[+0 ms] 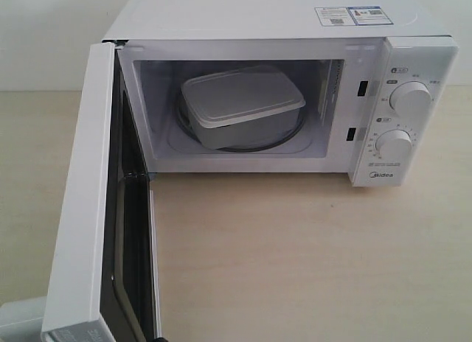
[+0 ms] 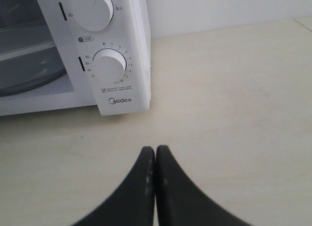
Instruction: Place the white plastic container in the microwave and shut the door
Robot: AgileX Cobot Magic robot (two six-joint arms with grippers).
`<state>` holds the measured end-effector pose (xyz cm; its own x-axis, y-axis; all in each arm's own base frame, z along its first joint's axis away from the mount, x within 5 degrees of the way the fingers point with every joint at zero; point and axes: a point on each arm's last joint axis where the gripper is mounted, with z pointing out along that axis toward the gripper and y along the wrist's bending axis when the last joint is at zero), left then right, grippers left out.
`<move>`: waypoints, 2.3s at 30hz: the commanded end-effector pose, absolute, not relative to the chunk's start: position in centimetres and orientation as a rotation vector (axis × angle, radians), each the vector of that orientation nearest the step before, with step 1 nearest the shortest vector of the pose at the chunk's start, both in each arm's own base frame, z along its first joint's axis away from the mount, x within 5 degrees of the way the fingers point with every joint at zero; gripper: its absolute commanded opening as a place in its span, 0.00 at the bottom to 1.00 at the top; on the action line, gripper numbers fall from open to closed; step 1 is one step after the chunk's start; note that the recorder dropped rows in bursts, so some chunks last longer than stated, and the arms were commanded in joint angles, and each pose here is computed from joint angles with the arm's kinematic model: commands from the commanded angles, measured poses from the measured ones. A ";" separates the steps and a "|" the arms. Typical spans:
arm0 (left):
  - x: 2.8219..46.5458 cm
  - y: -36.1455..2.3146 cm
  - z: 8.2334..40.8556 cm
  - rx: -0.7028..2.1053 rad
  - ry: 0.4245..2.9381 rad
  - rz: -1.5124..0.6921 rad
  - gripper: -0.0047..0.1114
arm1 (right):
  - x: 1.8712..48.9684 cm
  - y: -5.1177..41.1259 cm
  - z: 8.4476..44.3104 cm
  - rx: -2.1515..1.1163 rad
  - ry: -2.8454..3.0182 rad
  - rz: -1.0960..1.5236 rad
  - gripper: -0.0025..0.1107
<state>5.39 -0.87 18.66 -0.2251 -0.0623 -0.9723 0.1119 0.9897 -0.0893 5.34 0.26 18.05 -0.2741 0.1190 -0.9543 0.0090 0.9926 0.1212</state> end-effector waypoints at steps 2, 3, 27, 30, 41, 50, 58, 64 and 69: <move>5.4 -0.9 18.6 0.041 1.790 -0.159 0.08 | 5.3 0.2 18.2 0.083 1.832 0.096 0.02; 5.4 -0.9 18.6 0.041 1.790 -0.159 0.08 | 5.3 0.2 18.2 0.083 1.832 0.096 0.02; 5.4 -0.9 18.6 0.041 1.790 -0.159 0.08 | 5.3 0.2 18.2 0.087 1.832 0.099 0.02; 5.4 -0.9 18.6 0.041 1.790 -0.159 0.08 | 5.3 0.2 18.2 0.087 1.832 0.099 0.02; 5.4 -0.9 18.6 0.041 1.790 -0.159 0.08 | 5.3 0.2 18.2 0.089 1.830 0.101 0.02; 5.4 -0.9 18.6 0.041 1.790 -0.159 0.08 | 5.3 0.2 18.2 0.089 1.830 0.101 0.02; 5.4 -0.9 18.6 0.041 1.790 -0.159 0.08 | 5.4 -0.1 18.3 0.150 1.817 0.055 0.02; 5.4 -0.9 18.6 0.041 1.790 -0.159 0.08 | 5.3 -0.5 18.3 0.217 1.810 0.003 0.02; 5.4 -0.9 18.6 0.041 1.790 -0.159 0.08 | 5.3 -0.5 18.3 0.217 1.810 0.003 0.02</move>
